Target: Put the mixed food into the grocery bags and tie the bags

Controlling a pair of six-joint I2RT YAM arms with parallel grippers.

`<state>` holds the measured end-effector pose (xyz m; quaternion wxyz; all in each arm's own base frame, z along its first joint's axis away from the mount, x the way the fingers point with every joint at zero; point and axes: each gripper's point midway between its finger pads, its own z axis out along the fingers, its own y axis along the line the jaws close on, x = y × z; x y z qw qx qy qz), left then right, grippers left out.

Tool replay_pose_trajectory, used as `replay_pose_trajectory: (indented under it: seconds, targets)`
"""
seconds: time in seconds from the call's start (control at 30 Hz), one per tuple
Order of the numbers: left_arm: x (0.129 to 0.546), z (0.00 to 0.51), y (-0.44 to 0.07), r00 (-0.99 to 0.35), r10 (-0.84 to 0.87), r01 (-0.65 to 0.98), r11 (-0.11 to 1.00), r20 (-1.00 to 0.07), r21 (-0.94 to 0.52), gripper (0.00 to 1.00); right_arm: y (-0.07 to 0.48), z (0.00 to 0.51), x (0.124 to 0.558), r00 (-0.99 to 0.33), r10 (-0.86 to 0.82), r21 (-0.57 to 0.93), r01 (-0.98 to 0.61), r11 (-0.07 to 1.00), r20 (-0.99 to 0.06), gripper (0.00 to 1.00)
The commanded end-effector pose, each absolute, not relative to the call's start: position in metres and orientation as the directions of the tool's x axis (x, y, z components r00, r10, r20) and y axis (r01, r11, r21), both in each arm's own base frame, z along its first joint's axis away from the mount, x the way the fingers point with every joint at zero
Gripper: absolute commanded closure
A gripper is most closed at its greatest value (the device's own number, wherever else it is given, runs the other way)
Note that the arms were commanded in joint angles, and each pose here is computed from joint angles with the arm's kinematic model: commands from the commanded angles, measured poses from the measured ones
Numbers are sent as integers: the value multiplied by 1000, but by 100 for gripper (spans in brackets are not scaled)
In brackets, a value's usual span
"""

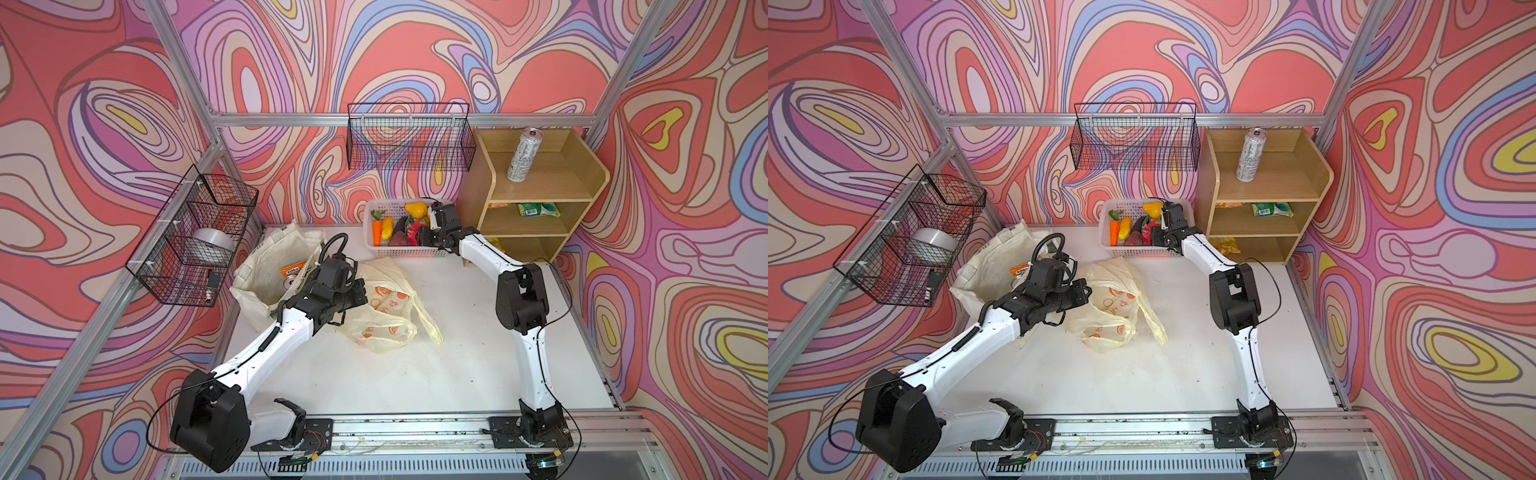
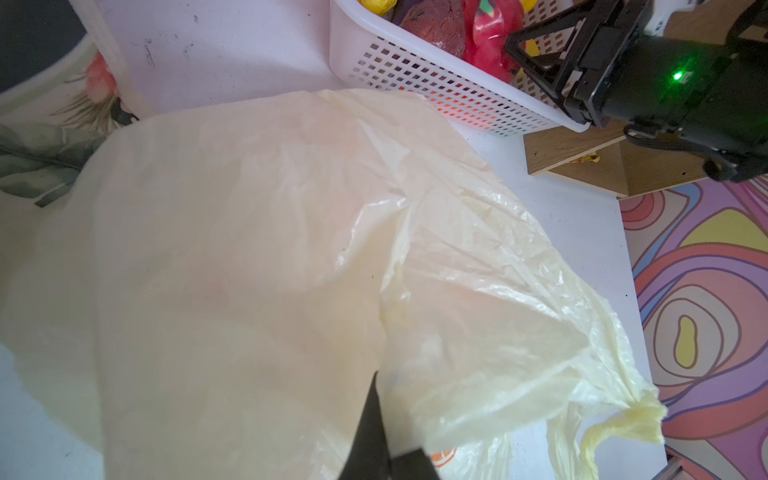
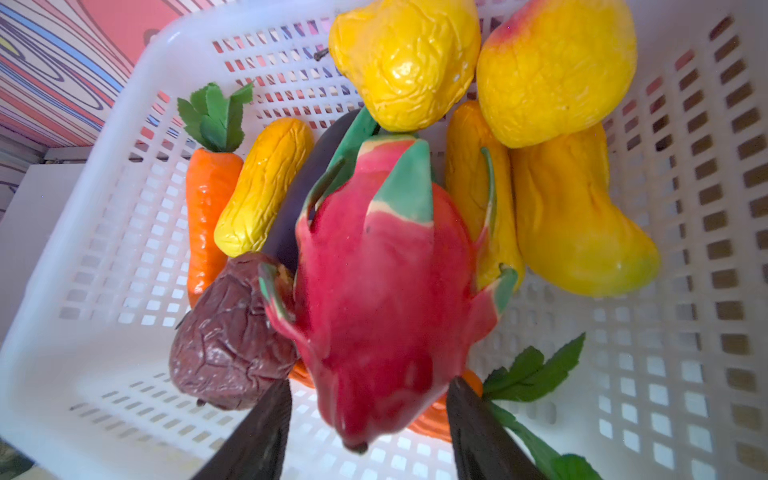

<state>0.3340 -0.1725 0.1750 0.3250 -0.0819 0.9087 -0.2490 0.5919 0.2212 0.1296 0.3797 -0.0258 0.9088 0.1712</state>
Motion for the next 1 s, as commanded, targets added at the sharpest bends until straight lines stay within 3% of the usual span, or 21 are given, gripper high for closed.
replay_pose_trajectory:
  seconds: [0.0,0.03,0.17,0.5,0.8,0.9,0.97]
  targets:
    - [335,177,-172,-773,-321,8,858,-547,-514,100,224,151,582,-699,97,324,-200,925,-708,27]
    - [335,177,-171,-772,-321,7,859,-548,-512,100,224,147,578,-712,93,327,-198,924,-696,22]
    - [335,178,-170,-770,-320,6,861,-552,-508,100,221,132,560,-750,77,332,-196,923,-657,22]
    - [335,176,-170,-772,-319,6,861,-550,-508,100,206,118,511,-824,80,357,-153,921,-560,31]
    - [330,173,-165,-768,-314,2,870,-558,-492,100,224,121,478,-874,103,503,-174,846,-475,38]
    - [326,171,-162,-768,-314,-1,872,-558,-490,100,219,127,486,-860,90,461,-178,869,-503,35]
    - [324,171,-161,-768,-315,-3,873,-558,-488,100,212,129,497,-854,61,401,-179,898,-517,25]
